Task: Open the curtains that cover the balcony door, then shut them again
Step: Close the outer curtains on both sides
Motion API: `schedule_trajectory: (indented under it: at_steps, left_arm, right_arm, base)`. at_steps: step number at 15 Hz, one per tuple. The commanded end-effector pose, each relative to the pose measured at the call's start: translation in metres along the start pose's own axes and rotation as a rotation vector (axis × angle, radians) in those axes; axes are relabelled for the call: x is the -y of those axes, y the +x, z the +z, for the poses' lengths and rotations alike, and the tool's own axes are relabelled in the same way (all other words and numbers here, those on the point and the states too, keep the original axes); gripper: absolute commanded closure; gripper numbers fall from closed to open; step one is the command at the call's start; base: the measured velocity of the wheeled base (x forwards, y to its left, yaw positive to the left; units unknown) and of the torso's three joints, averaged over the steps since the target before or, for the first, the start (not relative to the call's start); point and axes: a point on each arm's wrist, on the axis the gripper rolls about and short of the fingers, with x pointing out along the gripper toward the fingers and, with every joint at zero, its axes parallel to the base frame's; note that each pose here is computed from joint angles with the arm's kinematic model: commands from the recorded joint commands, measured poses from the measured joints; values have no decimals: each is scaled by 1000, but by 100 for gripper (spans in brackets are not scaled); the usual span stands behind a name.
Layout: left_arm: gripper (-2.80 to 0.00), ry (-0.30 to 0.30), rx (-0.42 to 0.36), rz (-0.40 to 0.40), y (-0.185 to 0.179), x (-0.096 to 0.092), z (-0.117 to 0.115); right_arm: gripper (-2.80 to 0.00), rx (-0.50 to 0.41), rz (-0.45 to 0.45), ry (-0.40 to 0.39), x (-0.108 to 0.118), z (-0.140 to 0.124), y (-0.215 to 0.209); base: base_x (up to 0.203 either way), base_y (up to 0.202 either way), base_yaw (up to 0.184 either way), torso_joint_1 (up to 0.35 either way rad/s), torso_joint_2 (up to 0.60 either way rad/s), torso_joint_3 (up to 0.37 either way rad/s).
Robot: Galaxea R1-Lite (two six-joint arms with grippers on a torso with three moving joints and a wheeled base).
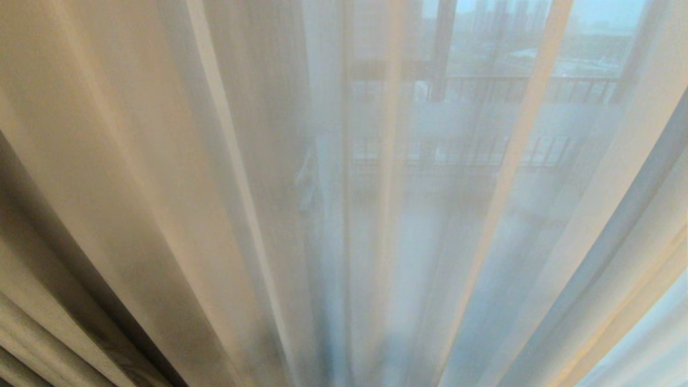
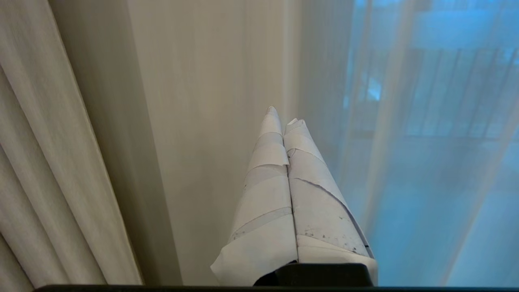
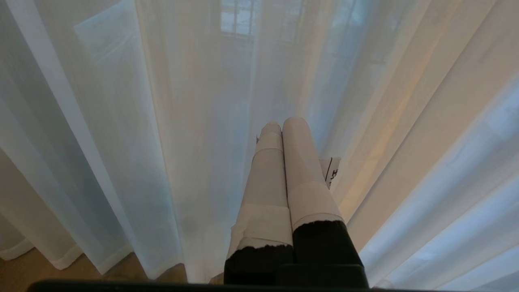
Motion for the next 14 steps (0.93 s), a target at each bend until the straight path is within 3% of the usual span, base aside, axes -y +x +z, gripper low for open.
schedule_trajectory:
  at_steps: [1, 8, 14]
  left_arm:
    - [0, -1, 11, -7, -4, 0, 13]
    - [0, -1, -91, -5, 28, 1, 48]
    - [0, -85, -183, 57, 89, 3, 85]
  right_arm:
    - [0, -1, 1, -1, 0, 0, 0]
    - [0, -1, 1, -1, 0, 0, 0]
    - [0, -1, 1, -1, 0, 0, 0]
  base:
    - [0, 0, 0, 0, 0, 0]
    - [0, 0, 0, 0, 0, 0]
    - [0, 0, 0, 0, 0, 0]
